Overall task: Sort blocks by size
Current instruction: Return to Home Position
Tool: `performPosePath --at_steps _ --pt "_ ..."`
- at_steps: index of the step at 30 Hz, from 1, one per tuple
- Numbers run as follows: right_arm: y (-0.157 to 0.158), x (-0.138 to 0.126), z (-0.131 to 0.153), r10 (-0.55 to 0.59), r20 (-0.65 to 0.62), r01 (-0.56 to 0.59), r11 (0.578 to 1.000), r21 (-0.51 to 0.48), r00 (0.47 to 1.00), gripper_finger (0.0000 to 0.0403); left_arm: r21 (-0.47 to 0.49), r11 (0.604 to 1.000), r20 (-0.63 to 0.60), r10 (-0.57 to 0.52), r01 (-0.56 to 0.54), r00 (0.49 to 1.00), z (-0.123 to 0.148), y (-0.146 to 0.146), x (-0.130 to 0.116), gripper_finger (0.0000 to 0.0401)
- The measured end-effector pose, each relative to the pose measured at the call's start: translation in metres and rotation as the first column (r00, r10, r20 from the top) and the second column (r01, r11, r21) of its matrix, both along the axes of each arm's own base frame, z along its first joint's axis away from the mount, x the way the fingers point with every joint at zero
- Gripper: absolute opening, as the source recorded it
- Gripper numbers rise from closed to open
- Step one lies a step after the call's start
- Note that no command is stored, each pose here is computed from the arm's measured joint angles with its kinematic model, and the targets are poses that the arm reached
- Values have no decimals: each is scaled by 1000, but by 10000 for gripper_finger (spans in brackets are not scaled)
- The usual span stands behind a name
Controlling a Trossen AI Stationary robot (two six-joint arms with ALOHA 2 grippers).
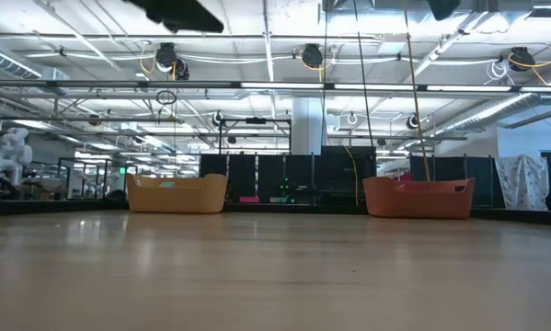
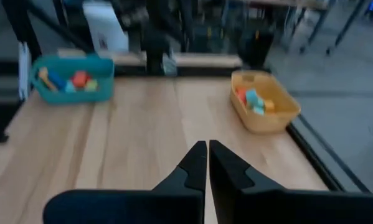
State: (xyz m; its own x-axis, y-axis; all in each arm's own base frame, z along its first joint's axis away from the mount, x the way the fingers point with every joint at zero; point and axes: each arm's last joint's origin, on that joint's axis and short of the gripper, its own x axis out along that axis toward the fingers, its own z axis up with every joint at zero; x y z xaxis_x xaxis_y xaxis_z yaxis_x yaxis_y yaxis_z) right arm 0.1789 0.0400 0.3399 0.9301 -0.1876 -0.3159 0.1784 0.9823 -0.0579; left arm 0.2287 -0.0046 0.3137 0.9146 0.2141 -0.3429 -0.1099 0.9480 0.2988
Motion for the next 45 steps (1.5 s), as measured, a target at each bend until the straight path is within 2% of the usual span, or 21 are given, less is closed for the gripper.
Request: performPosePath --at_steps 4,8,12,19,25,29,31,37,45 --pt "-7 -14 -19 54 165 -57 998 17 985 2 -30 999 47 25 -24 999 -16 13 -11 11" --pt "-15 -20 -41 59 251 -67 998 23 966 2 -100 995 72 35 -27 997 -30 27 -17 6" --pt "-24 -21 -59 17 271 -25 999 26 962 2 -144 989 75 49 -37 996 -39 40 -19 8" --pt "-40 -16 -76 74 334 -95 994 47 940 2 -203 977 102 81 -60 991 -44 57 -23 8" --pt "-51 -14 -88 94 368 -133 988 83 925 2 -242 970 84 42 -20 996 -40 41 -36 8" --pt "-52 -13 -92 121 415 -176 980 97 902 2 -231 971 96 85 -61 992 -37 29 -48 8" --pt "-50 -12 -97 125 428 -189 976 109 895 2 -226 972 117 86 -58 989 -45 24 -54 8" --pt "-45 -7 -110 133 414 -219 961 168 900 2 -301 952 158 111 -59 981 -75 17 -76 8" --pt "-43 -3 -112 150 408 -226 963 144 901 2 -311 949 216 117 -46 969 -90 15 -102 8"
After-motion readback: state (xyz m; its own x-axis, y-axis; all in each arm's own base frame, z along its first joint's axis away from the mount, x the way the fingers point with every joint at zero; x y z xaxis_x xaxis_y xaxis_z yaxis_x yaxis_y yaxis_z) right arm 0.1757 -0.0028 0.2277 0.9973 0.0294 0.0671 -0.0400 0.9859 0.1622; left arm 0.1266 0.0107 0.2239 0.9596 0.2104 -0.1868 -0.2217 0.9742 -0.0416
